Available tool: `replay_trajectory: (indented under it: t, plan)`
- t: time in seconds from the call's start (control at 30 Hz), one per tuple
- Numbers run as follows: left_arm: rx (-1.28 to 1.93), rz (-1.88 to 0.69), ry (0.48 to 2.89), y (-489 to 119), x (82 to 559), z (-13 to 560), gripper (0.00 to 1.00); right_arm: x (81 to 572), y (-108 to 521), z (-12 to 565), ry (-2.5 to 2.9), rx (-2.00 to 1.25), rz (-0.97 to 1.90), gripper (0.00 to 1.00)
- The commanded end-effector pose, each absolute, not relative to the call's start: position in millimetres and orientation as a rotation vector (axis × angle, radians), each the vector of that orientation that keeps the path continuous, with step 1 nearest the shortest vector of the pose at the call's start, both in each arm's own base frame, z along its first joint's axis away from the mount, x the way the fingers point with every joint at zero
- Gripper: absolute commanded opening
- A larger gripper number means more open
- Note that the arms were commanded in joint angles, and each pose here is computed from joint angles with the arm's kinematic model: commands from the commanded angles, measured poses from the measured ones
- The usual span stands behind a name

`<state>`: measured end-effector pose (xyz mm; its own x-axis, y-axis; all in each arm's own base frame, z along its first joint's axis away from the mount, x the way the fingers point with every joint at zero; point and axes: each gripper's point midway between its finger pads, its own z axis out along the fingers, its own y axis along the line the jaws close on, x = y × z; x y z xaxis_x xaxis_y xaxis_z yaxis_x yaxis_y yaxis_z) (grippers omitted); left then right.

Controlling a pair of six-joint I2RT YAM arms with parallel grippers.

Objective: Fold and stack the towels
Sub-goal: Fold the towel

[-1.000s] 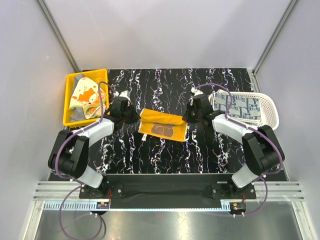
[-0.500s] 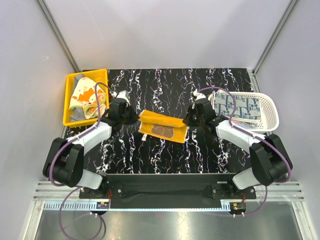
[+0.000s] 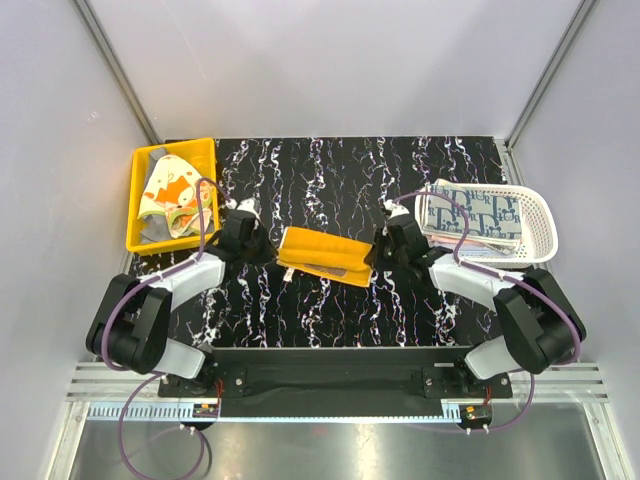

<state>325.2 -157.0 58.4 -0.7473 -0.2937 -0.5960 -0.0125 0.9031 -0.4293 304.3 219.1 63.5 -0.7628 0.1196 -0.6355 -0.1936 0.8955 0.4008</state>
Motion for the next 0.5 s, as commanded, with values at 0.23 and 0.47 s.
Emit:
replay_trajectory:
  t: [0.23, 0.47]
  plan:
    - [-0.173, -0.545, 2.325, -159.8, 321.9, 63.4, 0.23, 303.7, 220.7, 90.2, 2.254, 0.022, 0.662, 0.35]
    - [-0.181, -0.542, 2.221, -157.3, 325.7, 114.2, 0.34, 304.2, 213.1, 124.2, 2.219, 0.056, 0.640, 0.39]
